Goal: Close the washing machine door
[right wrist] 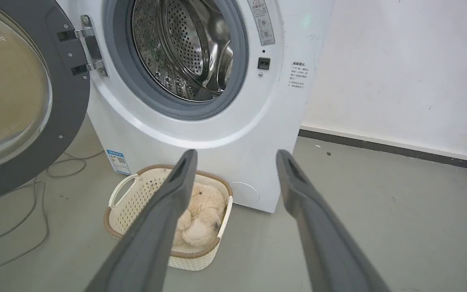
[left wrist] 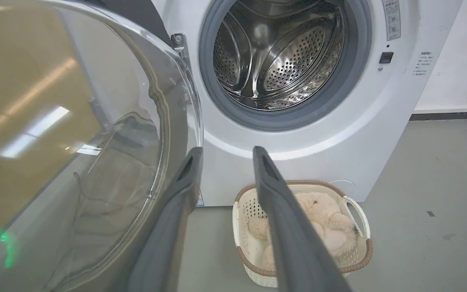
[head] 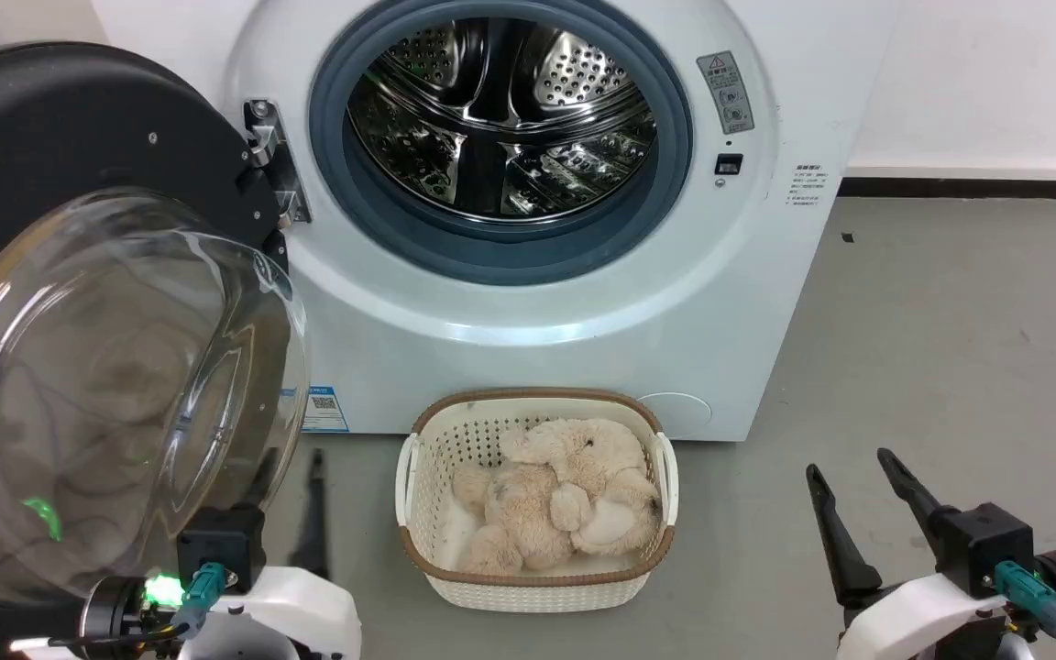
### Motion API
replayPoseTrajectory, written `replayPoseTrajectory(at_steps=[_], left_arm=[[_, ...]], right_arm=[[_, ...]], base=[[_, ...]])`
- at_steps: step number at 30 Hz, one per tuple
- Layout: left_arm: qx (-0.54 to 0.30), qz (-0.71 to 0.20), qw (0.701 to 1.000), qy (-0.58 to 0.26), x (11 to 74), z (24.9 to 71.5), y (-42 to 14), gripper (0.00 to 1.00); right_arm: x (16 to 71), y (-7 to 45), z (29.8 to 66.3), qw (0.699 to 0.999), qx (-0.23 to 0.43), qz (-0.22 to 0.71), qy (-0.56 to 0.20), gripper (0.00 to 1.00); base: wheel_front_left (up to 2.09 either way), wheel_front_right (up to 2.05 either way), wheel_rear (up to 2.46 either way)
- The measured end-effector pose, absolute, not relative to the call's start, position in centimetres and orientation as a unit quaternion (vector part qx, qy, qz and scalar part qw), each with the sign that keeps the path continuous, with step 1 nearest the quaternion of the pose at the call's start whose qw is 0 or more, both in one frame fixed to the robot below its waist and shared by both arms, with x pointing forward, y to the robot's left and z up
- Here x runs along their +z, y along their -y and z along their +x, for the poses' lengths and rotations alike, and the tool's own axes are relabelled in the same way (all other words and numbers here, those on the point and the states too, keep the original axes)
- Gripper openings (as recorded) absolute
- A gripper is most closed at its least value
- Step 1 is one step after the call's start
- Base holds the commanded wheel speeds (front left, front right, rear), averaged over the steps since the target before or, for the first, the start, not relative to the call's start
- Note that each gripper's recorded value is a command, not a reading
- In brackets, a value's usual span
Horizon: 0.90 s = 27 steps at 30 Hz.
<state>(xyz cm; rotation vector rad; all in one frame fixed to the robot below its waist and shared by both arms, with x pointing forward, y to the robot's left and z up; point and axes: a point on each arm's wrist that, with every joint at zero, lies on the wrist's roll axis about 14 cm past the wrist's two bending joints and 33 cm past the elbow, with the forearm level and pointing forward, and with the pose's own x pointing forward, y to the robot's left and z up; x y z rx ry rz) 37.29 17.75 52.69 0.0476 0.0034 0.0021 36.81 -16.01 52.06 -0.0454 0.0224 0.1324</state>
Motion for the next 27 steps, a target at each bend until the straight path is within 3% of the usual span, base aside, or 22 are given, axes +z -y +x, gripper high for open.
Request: replayPoseTrajectory(at_steps=[27], left_arm=[[0.019,0.019,1.000,0.016,52.9,36.4,-18.7,1.00]], right_arm=[[52.9,14.1,37.4,0.995,0.094,-0.005,0.015,1.00]], base=[[0.00,0.00,0.00]])
